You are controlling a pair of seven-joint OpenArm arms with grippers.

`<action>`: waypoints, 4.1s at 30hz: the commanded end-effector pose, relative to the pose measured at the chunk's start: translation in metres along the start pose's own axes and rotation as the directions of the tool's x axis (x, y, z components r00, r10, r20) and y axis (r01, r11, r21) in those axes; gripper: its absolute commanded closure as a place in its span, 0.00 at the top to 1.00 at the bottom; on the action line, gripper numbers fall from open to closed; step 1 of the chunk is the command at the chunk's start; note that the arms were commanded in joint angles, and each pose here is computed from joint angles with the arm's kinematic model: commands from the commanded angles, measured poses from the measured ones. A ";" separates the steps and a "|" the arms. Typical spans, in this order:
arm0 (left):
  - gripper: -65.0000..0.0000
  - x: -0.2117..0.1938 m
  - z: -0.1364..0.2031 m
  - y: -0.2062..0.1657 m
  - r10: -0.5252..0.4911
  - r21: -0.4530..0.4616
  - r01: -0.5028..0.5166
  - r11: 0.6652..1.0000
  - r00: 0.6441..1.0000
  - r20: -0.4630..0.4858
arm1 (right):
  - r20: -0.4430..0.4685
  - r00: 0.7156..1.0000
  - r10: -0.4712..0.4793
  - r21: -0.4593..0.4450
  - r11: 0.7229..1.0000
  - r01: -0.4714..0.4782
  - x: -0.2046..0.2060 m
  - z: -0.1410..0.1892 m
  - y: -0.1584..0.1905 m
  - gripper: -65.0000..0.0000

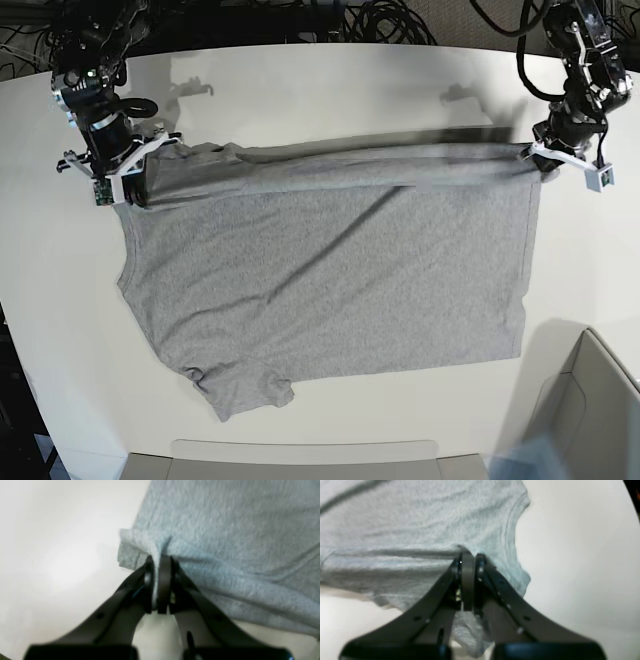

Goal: Fold the T-shirt properly
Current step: 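Lift both shoulder corners and pull them toward the hem, then lower the folded shoulder edge and open both grippers, then regrasp the folded edge with both grippers and drag it back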

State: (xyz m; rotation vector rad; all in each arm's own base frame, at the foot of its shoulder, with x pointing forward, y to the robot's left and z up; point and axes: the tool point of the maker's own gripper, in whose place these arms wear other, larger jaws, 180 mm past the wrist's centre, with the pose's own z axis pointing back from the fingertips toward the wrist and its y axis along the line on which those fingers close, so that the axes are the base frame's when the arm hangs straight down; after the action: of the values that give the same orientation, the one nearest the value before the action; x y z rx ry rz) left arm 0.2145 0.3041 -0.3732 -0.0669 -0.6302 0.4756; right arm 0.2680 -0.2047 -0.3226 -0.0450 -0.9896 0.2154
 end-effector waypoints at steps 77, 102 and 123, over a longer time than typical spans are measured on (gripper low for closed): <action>0.30 0.044 -0.052 -0.047 -0.100 -0.039 0.101 0.994 0.994 0.037 | -0.013 0.991 -0.136 -0.001 0.991 0.136 0.013 -0.023 -0.071 0.38; 0.30 0.034 -0.033 -0.052 -0.150 -0.049 0.152 0.987 0.987 0.055 | -0.171 0.901 -0.400 0.104 0.902 0.420 -0.066 -0.058 -0.082 0.38; 0.42 0.005 -0.052 -0.002 -0.201 -0.201 0.183 0.962 0.977 -0.072 | -0.185 0.900 -0.394 0.099 0.904 0.416 -0.070 -0.057 -0.081 0.38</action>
State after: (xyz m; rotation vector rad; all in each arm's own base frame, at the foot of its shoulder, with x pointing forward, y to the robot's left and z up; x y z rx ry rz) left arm 0.2456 0.2972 -0.4214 -0.2424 -0.5696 0.2292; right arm 0.2870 -0.2898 -0.4095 0.2798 -0.7789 -0.1319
